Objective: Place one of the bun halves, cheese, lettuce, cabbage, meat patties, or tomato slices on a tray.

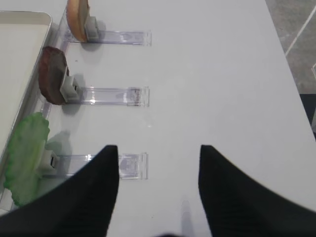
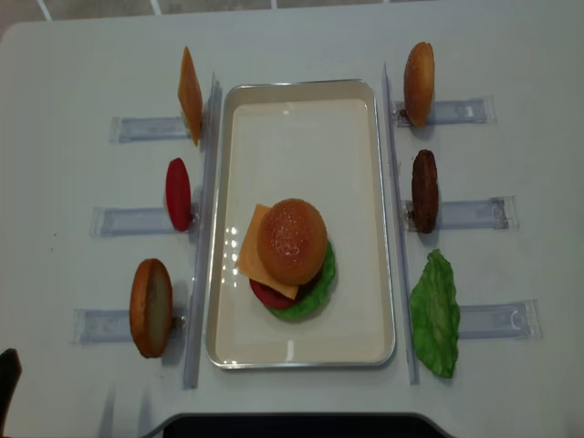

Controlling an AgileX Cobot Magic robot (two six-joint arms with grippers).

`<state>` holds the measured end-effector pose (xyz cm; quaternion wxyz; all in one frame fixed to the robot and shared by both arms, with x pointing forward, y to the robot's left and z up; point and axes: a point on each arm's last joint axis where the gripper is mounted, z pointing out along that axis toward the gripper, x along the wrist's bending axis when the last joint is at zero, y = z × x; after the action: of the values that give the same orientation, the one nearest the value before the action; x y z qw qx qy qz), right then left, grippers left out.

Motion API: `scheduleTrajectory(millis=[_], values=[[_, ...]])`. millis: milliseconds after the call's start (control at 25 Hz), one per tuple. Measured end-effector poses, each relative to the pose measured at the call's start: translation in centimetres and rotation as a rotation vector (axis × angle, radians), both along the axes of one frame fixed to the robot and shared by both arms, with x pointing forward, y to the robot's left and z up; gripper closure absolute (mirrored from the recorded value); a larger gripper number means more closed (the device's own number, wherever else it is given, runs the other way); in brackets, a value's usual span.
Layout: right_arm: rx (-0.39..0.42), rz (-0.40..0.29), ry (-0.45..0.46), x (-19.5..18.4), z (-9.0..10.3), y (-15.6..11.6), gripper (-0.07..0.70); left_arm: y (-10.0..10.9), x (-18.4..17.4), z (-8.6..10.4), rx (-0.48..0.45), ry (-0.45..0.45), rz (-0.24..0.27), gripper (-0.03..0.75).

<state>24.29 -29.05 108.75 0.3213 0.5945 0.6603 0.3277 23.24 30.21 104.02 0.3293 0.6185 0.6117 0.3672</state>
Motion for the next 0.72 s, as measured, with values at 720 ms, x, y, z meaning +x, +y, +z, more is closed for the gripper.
scheduleTrajectory(millis=[720], values=[[0.032, -0.078, -0.044, -0.9, -3.9, -0.4, 0.315, 0.0, 0.0, 0.0, 0.0, 0.0, 0.0, 0.307]])
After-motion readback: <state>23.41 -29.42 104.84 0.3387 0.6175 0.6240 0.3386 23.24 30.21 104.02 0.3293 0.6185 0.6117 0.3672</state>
